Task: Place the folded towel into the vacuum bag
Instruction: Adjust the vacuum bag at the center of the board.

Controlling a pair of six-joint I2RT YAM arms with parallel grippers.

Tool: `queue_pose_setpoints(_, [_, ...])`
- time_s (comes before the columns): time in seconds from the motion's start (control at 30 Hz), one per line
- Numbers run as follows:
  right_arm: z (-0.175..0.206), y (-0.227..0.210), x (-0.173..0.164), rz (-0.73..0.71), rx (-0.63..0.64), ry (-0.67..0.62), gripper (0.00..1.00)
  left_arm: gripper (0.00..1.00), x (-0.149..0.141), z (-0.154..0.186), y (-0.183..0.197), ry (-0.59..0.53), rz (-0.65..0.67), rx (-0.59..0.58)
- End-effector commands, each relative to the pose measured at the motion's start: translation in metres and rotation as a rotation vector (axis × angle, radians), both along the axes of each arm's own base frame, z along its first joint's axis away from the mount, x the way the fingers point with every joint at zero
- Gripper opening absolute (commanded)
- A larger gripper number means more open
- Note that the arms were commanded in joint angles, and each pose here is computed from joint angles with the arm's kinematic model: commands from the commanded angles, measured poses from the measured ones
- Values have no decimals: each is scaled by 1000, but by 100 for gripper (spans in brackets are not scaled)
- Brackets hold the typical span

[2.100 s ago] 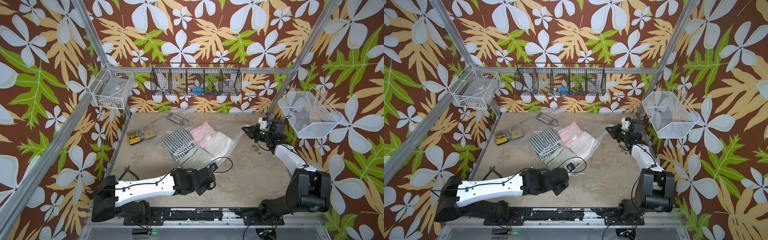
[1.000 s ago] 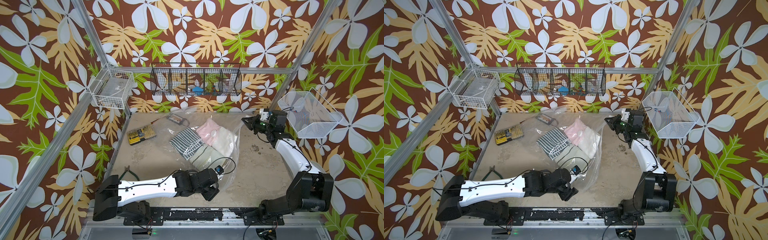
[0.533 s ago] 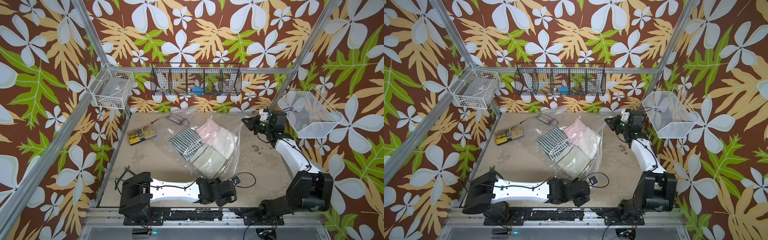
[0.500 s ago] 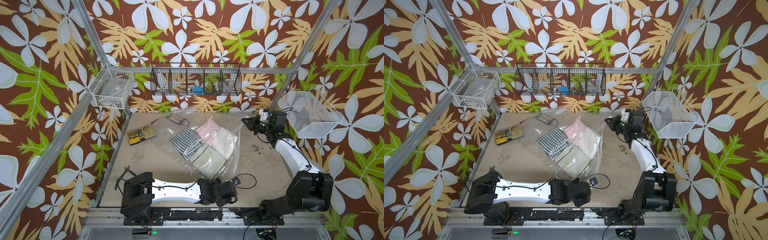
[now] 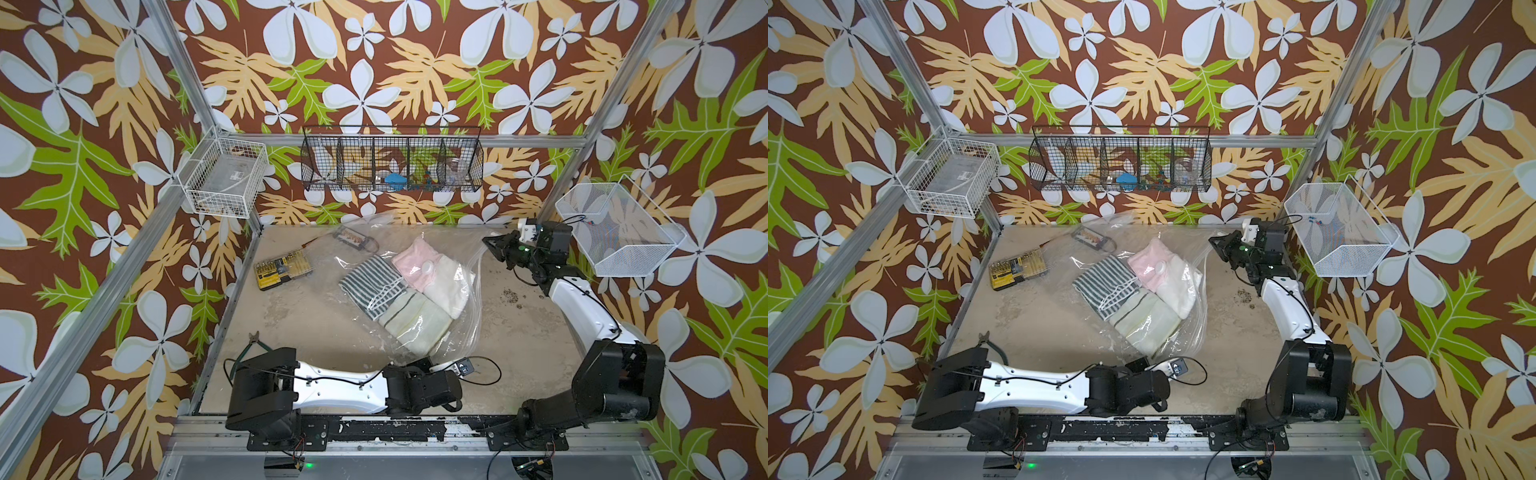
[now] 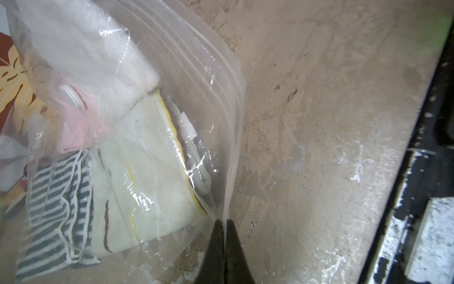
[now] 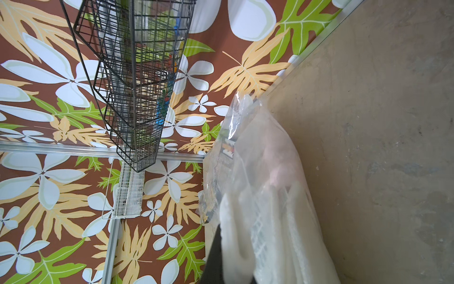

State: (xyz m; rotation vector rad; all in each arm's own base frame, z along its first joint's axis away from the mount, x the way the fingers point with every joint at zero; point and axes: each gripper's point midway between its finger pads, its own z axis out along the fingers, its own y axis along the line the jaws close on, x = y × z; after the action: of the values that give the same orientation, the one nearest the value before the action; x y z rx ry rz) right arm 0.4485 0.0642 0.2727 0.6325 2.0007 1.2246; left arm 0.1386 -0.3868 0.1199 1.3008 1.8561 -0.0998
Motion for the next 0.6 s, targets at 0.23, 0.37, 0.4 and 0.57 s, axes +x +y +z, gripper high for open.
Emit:
queue_pose_setpoints(0.23, [46, 2, 7, 13, 4, -108, 0, 0, 9, 80, 29, 3, -10, -232])
queue_pose_setpoints(0.37, [68, 4, 9, 21, 34, -138, 0, 0, 26, 128, 56, -33, 44, -295])
queue_pose_setpoints(0.4, [75, 5, 11, 24, 50, -148, 0, 0, 31, 141, 63, -44, 56, -309])
queue_pose_setpoints(0.57, [123, 8, 24, 37, 78, -203, 0, 0, 50, 196, 84, -63, 82, -369])
